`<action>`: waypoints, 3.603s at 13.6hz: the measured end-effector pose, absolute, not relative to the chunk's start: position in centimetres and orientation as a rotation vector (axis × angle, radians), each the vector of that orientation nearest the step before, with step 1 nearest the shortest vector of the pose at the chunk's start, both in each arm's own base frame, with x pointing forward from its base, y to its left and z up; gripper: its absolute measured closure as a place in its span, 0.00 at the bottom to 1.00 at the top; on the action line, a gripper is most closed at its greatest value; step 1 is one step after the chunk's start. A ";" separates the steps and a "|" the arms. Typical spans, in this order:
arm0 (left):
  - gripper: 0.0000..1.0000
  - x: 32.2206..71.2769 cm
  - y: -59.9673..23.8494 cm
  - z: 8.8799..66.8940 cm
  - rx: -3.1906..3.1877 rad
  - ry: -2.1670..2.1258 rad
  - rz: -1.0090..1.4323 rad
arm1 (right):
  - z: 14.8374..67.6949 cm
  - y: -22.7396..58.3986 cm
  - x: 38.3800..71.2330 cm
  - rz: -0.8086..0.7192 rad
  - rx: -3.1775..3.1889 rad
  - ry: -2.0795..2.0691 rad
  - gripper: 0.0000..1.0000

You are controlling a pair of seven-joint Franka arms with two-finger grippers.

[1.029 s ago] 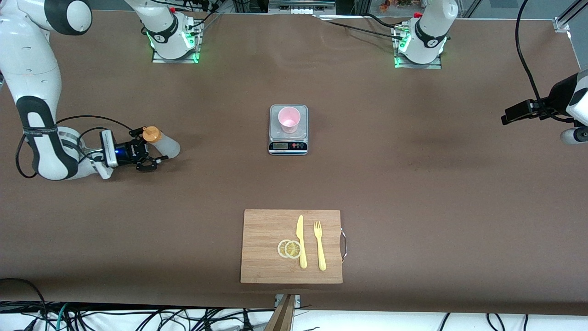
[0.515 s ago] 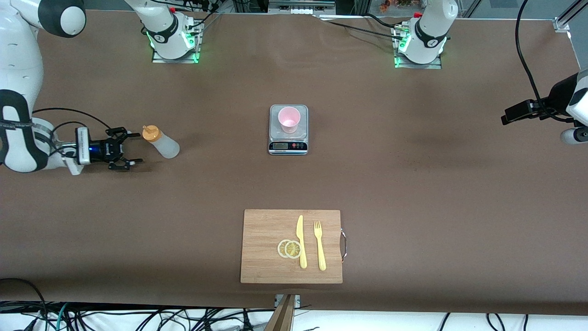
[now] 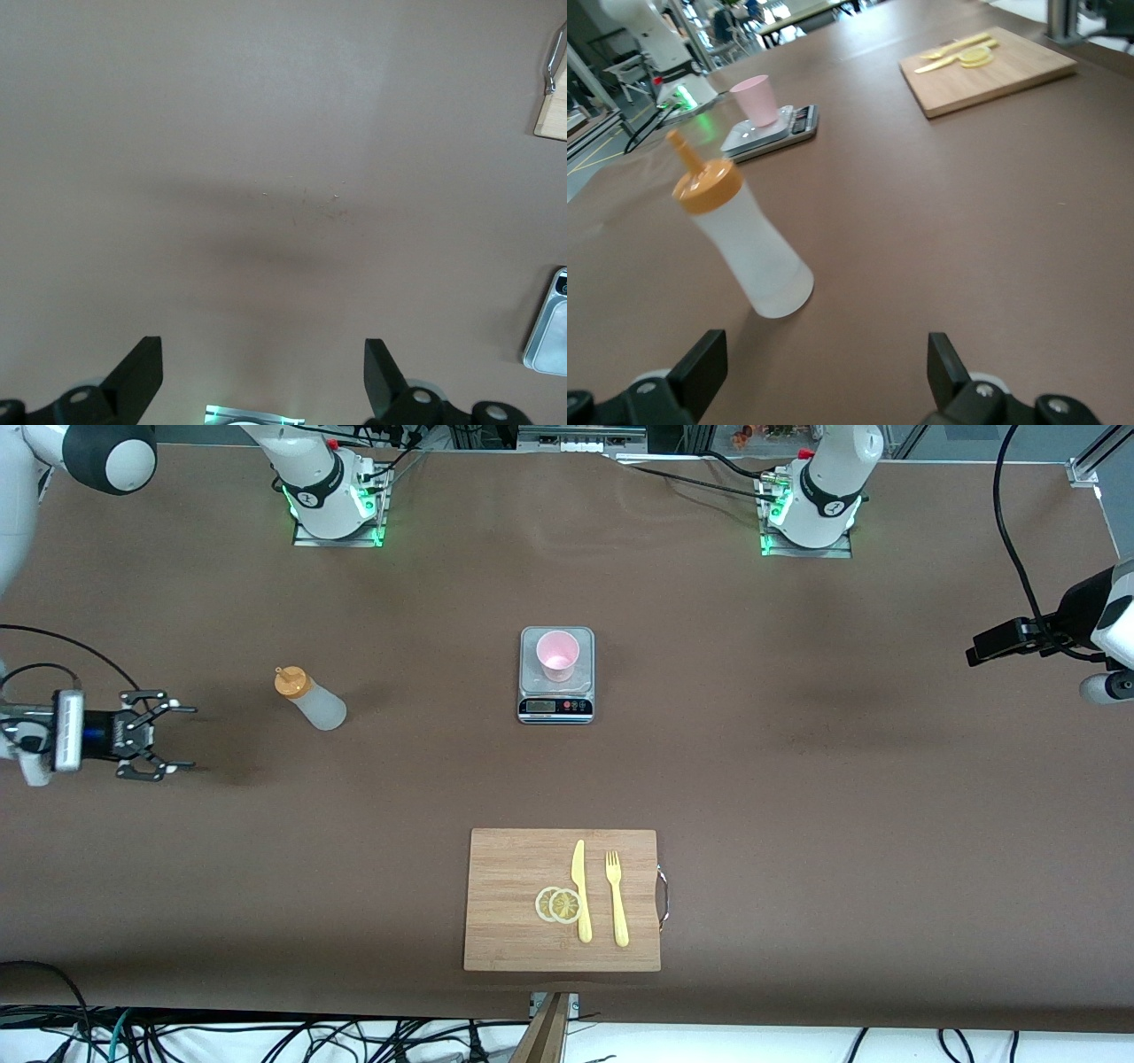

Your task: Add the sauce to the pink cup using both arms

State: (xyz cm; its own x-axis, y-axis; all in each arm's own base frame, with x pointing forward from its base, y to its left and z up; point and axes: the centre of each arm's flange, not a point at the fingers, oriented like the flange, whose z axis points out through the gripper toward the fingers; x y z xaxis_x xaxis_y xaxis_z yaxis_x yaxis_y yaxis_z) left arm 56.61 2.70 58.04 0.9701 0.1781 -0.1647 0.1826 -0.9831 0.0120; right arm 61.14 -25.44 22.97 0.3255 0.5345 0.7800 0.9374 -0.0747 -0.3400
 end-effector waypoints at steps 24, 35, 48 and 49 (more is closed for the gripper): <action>0.00 56.9 2.7 58.2 3.093 0.283 -0.222 | 52.7 0.1 65.7 0.357 -2.771 -0.245 0.00; 0.00 57.1 2.7 58.9 3.095 0.284 -0.176 | 56.2 -4.8 63.9 0.202 -3.105 -0.300 0.00; 0.00 57.1 2.7 59.0 3.095 0.284 -0.171 | 58.9 -4.9 58.3 0.296 -3.133 -0.061 0.00; 0.00 57.1 2.7 59.0 3.095 0.284 -0.172 | 58.9 -4.7 57.7 0.305 -3.131 -0.053 0.00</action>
State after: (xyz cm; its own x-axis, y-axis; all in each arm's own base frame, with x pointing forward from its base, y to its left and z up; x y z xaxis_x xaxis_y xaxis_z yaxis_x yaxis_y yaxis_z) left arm 57.05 2.71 59.03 0.9773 0.1795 -0.1122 0.1827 -0.9830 0.0188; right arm 57.73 -4.71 58.94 0.9807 0.0329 -0.1927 0.0337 -0.9994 0.0013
